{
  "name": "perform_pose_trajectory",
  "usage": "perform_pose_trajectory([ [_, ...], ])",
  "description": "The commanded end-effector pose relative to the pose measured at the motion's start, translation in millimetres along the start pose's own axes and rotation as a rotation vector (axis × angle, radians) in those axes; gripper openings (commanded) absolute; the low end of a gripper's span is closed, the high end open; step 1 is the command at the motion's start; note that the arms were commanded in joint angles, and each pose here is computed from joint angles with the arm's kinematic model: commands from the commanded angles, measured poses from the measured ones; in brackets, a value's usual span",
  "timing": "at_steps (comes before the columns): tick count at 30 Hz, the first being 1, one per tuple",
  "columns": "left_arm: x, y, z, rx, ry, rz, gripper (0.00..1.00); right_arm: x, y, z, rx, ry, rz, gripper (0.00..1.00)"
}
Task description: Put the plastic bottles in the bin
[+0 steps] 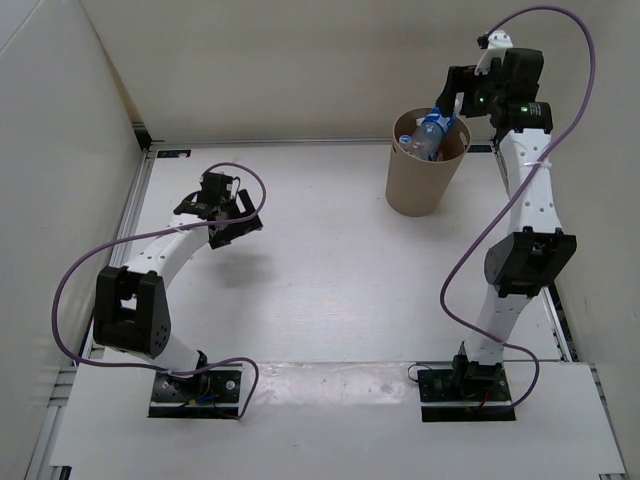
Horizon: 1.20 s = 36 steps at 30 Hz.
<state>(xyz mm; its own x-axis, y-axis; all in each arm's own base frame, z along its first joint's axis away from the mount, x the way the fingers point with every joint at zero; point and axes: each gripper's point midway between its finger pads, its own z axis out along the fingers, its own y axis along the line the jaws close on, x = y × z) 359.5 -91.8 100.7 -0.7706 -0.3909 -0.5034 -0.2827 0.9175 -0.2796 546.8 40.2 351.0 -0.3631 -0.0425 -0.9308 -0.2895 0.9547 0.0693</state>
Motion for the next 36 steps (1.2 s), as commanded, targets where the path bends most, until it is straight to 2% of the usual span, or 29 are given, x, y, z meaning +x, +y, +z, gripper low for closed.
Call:
perform_pose_trajectory([
  [1,-14,-7,-9,0.019,-0.037,0.001,1.00,-84,2,-56,0.062,-0.232,-0.063,0.90],
  [3,-15,-7,-9,0.020,-0.037,0.000,1.00,-95,-22,-66,0.179,-0.277,-0.030,0.90],
  [5,-13,-6,-9,0.019,-0.034,0.001,1.00,-110,-30,-78,0.203,-0.331,-0.037,0.90],
  [10,-11,-3,-11,0.012,-0.035,0.003,1.00,-90,-73,-96,0.345,-0.269,-0.011,0.90],
  [15,-8,0,-15,0.007,-0.038,0.006,1.00,-12,-111,-103,0.471,-0.057,0.133,0.90],
  [16,-8,1,-14,0.005,-0.038,0.010,1.00,8,-126,-109,0.575,0.004,0.132,0.90],
  [20,-17,3,-20,-0.009,-0.056,0.044,1.00,81,-130,-116,0.723,0.276,0.090,0.90],
  [21,-19,2,-21,-0.007,-0.060,0.048,1.00,104,-127,-123,0.739,0.345,0.090,0.90],
  [23,-23,4,-23,-0.020,-0.079,0.047,1.00,110,-119,-128,0.721,0.343,0.097,0.90],
  [24,-24,5,-22,-0.024,-0.084,0.042,1.00,130,-118,-126,0.711,0.380,0.104,0.90],
  [29,-32,12,-24,-0.054,-0.126,0.030,1.00,140,-105,-140,0.691,0.387,0.160,0.90],
  [36,-63,25,-47,-0.106,-0.295,0.133,1.00,148,-112,-147,0.713,0.391,0.200,0.90],
])
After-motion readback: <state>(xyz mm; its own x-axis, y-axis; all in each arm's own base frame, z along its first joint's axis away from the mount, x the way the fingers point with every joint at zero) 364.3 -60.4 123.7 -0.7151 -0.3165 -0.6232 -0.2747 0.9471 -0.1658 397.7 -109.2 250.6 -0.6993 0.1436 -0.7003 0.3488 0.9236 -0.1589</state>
